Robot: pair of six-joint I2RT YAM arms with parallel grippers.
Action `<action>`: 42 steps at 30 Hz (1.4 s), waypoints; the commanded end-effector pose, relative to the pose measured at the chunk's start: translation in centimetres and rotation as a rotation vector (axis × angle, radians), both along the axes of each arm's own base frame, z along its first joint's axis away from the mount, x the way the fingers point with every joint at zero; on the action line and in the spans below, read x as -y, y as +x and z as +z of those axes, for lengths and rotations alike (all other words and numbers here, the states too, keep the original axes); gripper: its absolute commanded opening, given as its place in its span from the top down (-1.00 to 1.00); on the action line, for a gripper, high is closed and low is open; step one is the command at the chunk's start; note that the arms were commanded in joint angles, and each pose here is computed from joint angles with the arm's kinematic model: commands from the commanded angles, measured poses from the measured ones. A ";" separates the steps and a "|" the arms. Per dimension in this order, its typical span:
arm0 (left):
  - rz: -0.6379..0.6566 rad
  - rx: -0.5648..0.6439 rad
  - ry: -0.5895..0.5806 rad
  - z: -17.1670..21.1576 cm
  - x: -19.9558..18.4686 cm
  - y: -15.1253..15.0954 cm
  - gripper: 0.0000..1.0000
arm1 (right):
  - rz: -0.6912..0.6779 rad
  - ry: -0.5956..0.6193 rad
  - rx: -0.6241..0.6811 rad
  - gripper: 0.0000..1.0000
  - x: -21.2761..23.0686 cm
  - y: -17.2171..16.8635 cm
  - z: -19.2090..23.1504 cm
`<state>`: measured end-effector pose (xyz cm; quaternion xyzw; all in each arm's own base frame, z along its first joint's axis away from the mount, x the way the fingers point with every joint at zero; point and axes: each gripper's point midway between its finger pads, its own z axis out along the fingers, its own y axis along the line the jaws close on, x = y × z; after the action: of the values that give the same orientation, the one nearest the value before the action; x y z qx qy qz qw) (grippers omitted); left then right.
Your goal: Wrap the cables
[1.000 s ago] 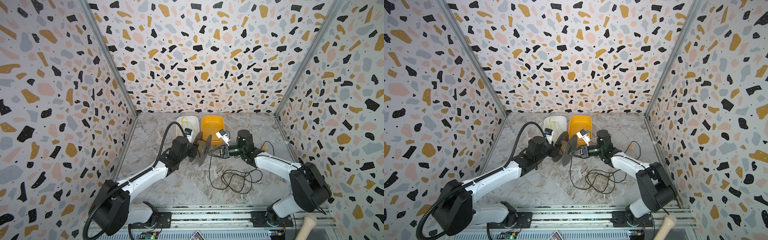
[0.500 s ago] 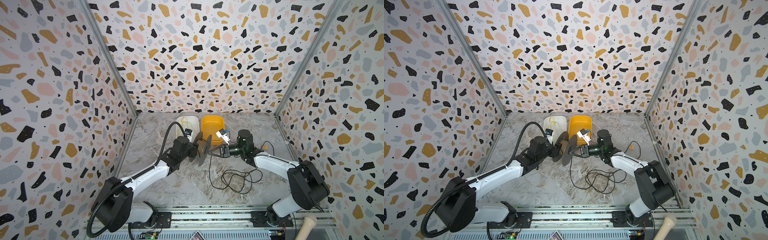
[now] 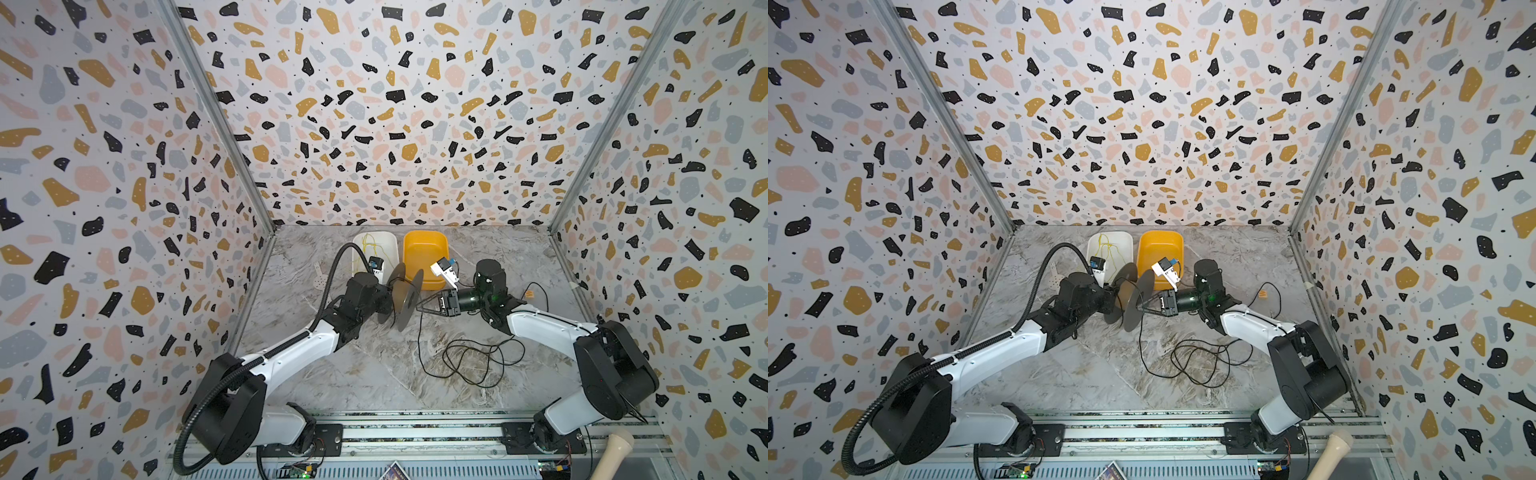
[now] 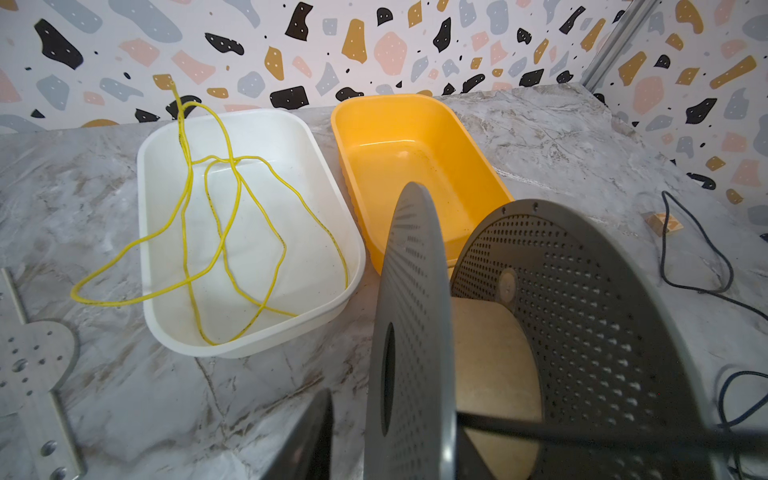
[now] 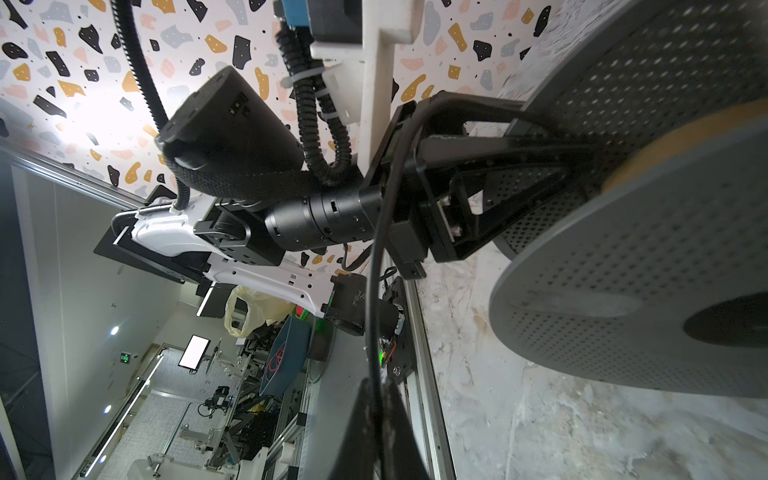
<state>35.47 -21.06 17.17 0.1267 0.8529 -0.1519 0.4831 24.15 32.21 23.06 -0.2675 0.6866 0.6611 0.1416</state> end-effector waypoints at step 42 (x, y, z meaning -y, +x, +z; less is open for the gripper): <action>0.055 -0.135 0.091 6.5 -2.7 -1.7 1.00 | -0.429 -0.240 0.492 -0.98 1.2 3.5 2.1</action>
<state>33.37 -18.30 19.52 0.1294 0.9076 -0.0858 0.3902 27.05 32.32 24.23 -0.2793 0.7439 0.5016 0.3420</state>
